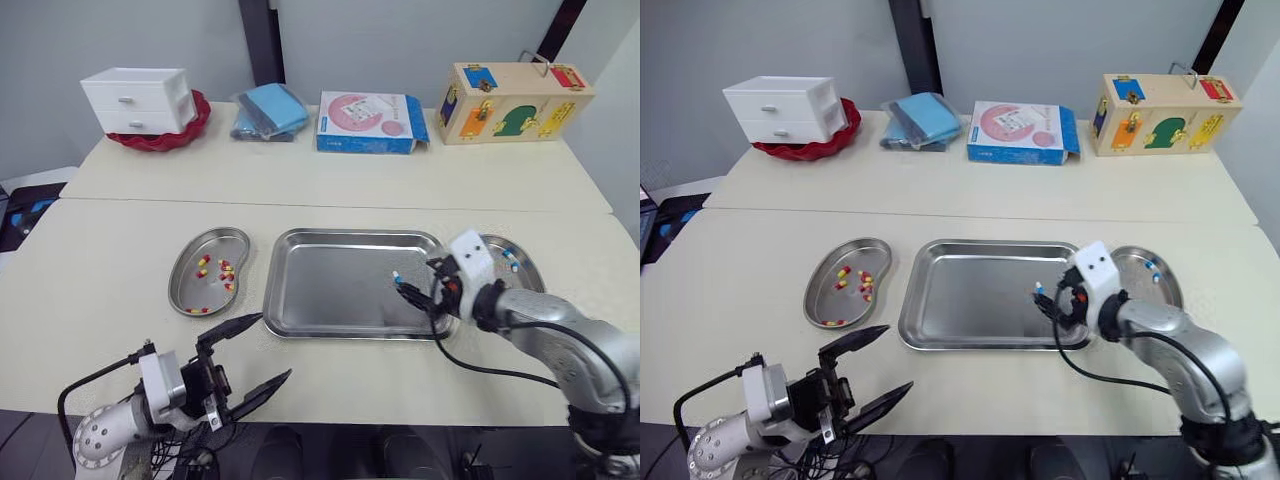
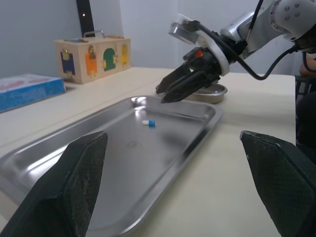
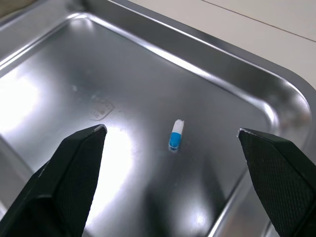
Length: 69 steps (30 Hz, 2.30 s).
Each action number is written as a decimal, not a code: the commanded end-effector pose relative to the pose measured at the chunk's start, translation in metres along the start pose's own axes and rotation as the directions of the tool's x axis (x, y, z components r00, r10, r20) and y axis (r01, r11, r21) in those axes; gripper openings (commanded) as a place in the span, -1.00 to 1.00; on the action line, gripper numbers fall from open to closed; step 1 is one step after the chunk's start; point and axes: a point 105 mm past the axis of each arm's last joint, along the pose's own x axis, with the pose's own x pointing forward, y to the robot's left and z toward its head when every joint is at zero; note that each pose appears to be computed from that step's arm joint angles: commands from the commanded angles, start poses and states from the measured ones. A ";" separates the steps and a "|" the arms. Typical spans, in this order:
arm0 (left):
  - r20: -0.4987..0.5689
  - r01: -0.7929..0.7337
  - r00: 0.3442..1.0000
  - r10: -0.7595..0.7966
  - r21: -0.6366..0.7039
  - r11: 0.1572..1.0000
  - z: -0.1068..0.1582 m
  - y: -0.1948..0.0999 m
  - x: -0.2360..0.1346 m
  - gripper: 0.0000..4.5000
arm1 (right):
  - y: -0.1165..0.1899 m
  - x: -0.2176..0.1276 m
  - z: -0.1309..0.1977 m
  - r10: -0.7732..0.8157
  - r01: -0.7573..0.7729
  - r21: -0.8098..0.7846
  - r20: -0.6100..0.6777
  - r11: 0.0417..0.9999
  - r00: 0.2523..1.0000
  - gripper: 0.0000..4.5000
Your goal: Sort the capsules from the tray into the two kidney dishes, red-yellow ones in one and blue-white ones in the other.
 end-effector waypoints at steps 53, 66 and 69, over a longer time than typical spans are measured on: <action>0.058 0.241 0.968 -0.245 0.061 0.969 0.005 -0.010 0.014 1.00 | -0.113 -0.100 -0.023 -0.382 0.382 -0.002 0.026 0.924 0.924 -0.99; 0.051 0.223 0.973 -0.226 0.067 0.973 0.009 -0.006 0.019 1.00 | -0.112 -0.099 -0.027 -0.391 0.391 0.017 0.028 0.920 0.920 0.21; 0.049 0.201 0.978 -0.204 0.066 0.977 0.008 -0.002 0.019 1.00 | -0.110 -0.100 -0.024 -0.382 0.382 0.011 0.041 0.924 0.923 0.61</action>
